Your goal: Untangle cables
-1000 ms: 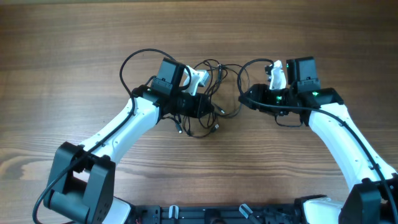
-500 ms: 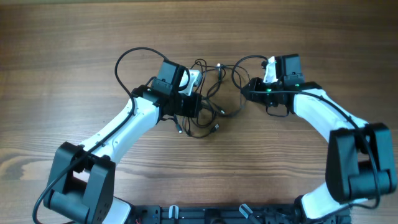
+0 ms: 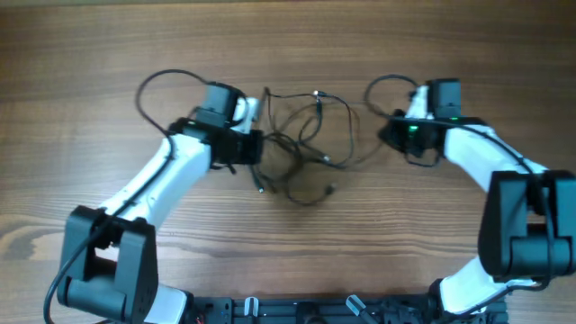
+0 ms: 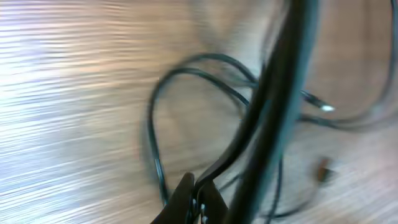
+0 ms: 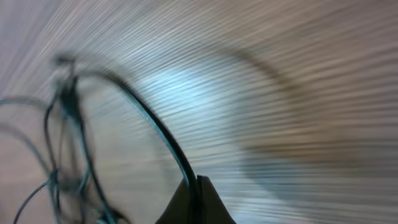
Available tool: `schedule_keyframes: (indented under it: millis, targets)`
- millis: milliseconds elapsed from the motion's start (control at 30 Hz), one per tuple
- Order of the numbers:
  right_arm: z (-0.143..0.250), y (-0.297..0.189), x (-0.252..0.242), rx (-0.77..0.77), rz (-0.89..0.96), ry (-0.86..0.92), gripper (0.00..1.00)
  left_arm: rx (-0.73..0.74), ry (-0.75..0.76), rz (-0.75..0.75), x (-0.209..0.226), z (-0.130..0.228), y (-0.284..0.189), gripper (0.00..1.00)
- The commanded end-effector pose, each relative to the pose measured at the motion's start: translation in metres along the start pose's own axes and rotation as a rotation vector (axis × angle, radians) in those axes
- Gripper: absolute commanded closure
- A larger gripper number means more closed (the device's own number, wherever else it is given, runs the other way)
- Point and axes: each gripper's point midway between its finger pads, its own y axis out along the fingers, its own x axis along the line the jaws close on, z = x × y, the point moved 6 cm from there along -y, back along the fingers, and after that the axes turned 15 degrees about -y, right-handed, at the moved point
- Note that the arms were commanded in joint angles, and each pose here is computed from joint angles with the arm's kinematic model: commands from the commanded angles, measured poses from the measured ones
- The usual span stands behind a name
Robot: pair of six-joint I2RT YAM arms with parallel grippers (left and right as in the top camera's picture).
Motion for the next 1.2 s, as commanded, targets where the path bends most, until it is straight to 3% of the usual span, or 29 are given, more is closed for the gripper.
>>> schedule_keyframes:
  millis: [0,167,300,400,567,733,833,867,967,1033,1167]
  targets:
    - [-0.012,-0.038,-0.076,-0.044,0.223,0.117,0.96,-0.118,-0.156,-0.055,0.053,-0.031,-0.032,0.96]
    - [0.002,-0.080,-0.150,-0.067,0.325,0.361,0.96,-0.250,-0.379,-0.089,0.119,-0.053,-0.072,0.96]
    - [0.010,-0.108,-0.185,-0.144,0.231,0.515,0.96,-0.357,-0.650,-0.089,0.172,-0.057,-0.106,0.96]
    - [0.009,-0.117,-0.189,-0.184,0.169,0.547,0.96,-0.364,-0.711,0.003,0.182,-0.057,-0.116,0.96]
    - [-0.012,-0.130,-0.166,-0.269,0.073,0.442,0.96,-0.316,-0.665,0.156,0.159,-0.060,-0.114,0.96]
    - [-0.064,-0.191,-0.106,-0.455,0.042,0.098,0.96,-0.212,-0.536,0.247,0.108,-0.056,-0.095,0.96]
    - [-0.088,-0.237,-0.074,-0.567,0.188,-0.044,0.96,-0.172,-0.450,0.215,0.080,-0.050,-0.080,0.96]
    - [-0.096,-0.260,-0.066,-0.622,0.328,-0.098,0.96,-0.165,-0.413,0.176,0.070,-0.047,-0.073,0.96]
    - [-0.097,-0.308,-0.070,-0.711,0.666,-0.056,0.96,-0.150,-0.348,0.131,0.051,-0.040,-0.062,0.96]
    - [-0.091,-0.332,-0.072,-0.760,0.796,-0.014,0.95,-0.144,-0.320,0.116,0.043,-0.037,-0.058,0.96]
    - [-0.081,-0.344,-0.067,-0.772,0.830,-0.001,0.96,-0.133,-0.274,0.101,0.029,-0.031,-0.052,0.96]
